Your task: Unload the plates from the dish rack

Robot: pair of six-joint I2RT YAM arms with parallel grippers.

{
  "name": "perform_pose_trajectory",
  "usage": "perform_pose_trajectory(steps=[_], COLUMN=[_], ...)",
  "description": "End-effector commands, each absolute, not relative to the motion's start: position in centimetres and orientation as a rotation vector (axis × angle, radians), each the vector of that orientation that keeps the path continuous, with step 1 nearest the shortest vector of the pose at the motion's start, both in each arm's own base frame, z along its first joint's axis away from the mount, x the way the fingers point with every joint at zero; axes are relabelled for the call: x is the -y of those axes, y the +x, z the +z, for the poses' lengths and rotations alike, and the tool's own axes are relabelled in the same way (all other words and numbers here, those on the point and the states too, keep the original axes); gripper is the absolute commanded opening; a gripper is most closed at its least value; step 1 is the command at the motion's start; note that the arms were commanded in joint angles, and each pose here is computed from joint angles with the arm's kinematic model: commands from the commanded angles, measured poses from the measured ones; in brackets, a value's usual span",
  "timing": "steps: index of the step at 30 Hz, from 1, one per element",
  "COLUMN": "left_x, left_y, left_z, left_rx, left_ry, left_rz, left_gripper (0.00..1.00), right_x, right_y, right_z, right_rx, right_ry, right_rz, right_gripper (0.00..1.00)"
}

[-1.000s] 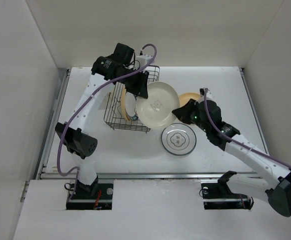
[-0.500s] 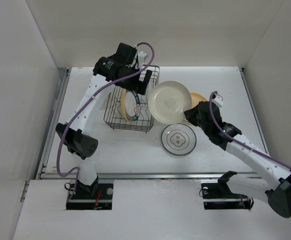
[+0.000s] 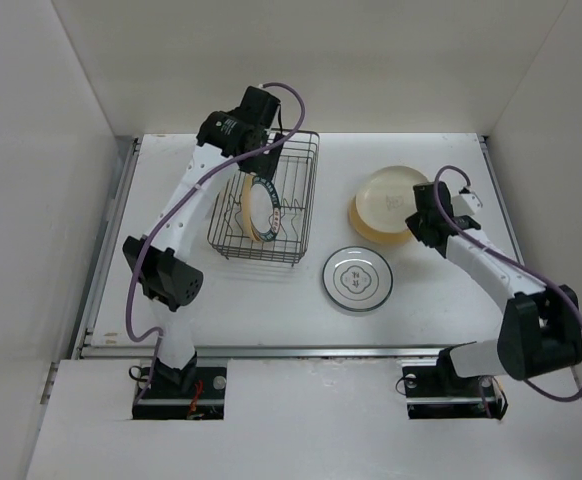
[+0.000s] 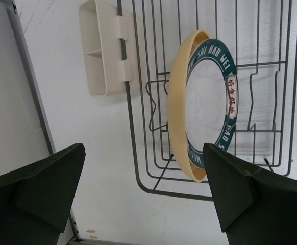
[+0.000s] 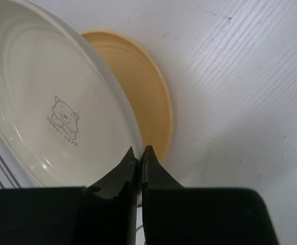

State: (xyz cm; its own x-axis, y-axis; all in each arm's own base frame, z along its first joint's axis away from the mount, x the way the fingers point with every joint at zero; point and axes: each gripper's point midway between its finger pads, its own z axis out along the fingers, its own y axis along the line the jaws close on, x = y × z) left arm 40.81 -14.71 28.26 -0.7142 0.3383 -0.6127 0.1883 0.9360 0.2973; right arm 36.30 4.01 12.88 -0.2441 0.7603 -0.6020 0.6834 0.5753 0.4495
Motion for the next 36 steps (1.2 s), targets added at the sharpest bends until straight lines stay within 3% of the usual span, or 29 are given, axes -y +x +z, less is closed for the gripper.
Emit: perform_pose_trajectory(steps=[1, 6, 7, 9, 10, 14, 26, 28, 31, 36], left_x=[13.5, 13.5, 13.3, 13.3, 13.3, 13.3, 13.6, 14.1, 14.7, 15.4], left_y=[40.8, 40.9, 41.0, 40.9, 40.9, 40.8, 41.0, 41.0, 40.9, 40.9], left_z=[30.0, 29.5, 29.5, 29.2, 29.2, 28.9, 27.0, 25.7, 24.4, 24.0], left_rx=[-2.331, -2.338, -2.335, -2.343, -2.343, -2.350, -2.402, -2.445, -2.486, -2.498], left_ry=[0.351, 0.366, 0.361, 0.365, 0.365, 0.370, 0.429, 0.477, 0.508, 0.523], left_rz=[0.345, 0.354, 0.365, 0.369, 0.369, 0.374, 0.390, 0.380, 0.359, 0.314], left_gripper=[1.00, 1.00, 1.00, 1.00, 1.00, 1.00, 1.00, 0.84, 0.72, 0.69], right_x=[-3.9, -4.9, -5.4, -5.6, -5.5, -4.7, -3.6, -3.9, -4.6, -4.7], right_y=[39.3, 42.0, 42.7, 42.8, 42.7, 41.7, 39.4, 39.1, 38.4, 37.2], right_z=[14.3, 12.9, 13.3, 11.5, 11.1, 9.7, 11.8, 12.5, 13.4, 13.6], right_rx=[-1.925, -2.026, -2.043, -2.108, -2.128, -2.176, -2.154, -2.148, -2.138, -2.137], right_ry=[1.182, 1.046, 1.013, 0.997, 0.991, 1.016, 0.972, 0.947, 0.912, 0.891], right_rz=[0.217, 0.268, 0.291, 0.254, 0.239, 0.151, 0.086, 0.097, 0.120, 0.127], right_gripper=[0.00, 0.01, 0.05, 0.21, 0.45, 0.65, 0.68, 0.68, 0.68, 0.68])
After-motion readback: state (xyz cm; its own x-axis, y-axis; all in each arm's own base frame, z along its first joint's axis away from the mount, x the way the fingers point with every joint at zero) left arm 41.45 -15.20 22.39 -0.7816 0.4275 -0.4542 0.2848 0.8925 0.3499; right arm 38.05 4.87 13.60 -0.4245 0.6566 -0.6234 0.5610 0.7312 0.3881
